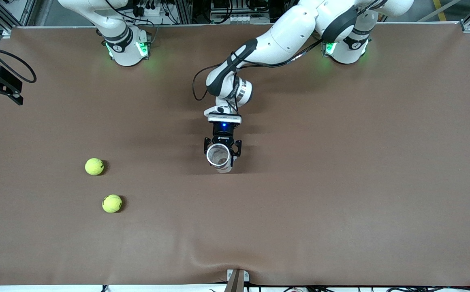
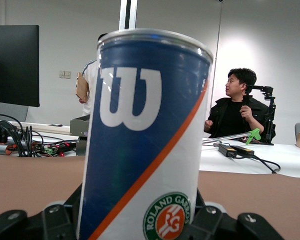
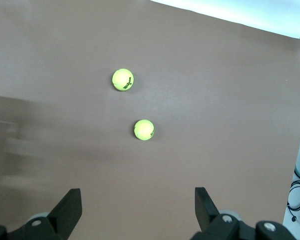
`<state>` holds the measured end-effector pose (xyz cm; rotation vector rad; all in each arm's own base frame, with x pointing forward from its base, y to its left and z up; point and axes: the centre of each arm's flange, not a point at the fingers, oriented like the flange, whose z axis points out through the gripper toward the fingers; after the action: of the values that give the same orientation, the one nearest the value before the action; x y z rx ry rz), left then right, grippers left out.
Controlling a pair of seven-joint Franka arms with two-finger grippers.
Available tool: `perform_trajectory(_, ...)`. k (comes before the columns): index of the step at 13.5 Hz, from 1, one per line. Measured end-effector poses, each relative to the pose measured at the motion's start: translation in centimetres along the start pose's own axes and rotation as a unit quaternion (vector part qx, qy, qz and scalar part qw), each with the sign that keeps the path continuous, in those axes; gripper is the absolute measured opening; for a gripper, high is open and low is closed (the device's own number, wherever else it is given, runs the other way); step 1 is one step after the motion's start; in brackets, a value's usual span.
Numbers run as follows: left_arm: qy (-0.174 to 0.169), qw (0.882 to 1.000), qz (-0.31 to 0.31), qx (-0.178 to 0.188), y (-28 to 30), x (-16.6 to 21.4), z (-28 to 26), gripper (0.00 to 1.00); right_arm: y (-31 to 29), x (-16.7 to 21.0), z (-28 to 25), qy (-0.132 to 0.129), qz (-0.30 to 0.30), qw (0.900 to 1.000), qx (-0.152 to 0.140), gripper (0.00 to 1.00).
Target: Insert tennis ball vertically with right arm
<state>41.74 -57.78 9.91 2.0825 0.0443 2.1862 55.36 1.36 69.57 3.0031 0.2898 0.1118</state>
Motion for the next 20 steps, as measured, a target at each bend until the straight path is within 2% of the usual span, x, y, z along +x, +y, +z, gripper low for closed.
perform_trajectory(20,0.003,1.0,-0.007,0.0,0.06,-0.36,-0.3,0.84,0.04,-0.01,0.0,0.0,0.0,1.0,0.0,1.0)
